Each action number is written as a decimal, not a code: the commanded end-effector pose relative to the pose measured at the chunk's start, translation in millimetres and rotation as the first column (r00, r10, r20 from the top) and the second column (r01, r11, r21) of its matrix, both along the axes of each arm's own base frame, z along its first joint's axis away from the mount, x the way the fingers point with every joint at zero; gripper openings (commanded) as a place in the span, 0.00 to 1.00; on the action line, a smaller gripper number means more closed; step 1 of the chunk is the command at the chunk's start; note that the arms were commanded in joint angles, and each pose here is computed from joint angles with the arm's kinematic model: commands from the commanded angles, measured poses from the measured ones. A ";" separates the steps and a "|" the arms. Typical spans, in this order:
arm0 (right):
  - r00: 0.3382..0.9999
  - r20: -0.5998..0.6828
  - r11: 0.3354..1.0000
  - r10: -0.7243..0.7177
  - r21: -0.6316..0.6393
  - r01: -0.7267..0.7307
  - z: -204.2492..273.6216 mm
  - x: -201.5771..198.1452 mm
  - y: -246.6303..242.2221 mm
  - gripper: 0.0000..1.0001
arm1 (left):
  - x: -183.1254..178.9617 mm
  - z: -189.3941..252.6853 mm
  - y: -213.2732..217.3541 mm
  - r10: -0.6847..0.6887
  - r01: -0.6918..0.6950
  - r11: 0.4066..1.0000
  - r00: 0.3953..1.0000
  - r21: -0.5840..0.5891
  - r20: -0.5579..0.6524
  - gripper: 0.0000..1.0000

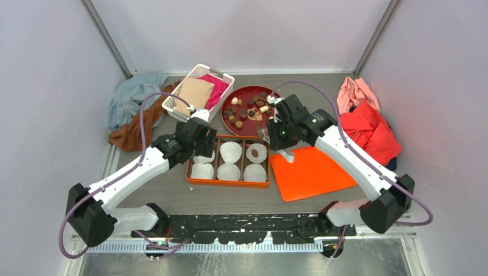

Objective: Pack the chocolate

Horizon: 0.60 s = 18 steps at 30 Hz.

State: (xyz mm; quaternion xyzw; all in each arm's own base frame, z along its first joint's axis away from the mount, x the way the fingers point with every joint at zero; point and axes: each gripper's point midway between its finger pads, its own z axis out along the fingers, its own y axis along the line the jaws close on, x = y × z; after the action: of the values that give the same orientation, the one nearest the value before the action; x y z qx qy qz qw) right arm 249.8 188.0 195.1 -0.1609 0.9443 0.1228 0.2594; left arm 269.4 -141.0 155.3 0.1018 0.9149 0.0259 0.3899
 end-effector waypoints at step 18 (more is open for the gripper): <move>0.965 -0.234 0.992 0.121 0.000 -0.125 -54.2 -87.3 21.6 0.23 | 5.2 19.7 -0.3 0.018 -0.016 0.999 0.998 -0.032 0.062 0.88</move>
State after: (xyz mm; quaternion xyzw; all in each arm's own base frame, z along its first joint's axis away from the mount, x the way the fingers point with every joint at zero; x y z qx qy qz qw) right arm 159.3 201.7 146.7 -0.2096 0.9589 0.1375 0.1329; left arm 269.0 -140.0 155.5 0.1010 0.9149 0.0273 0.3899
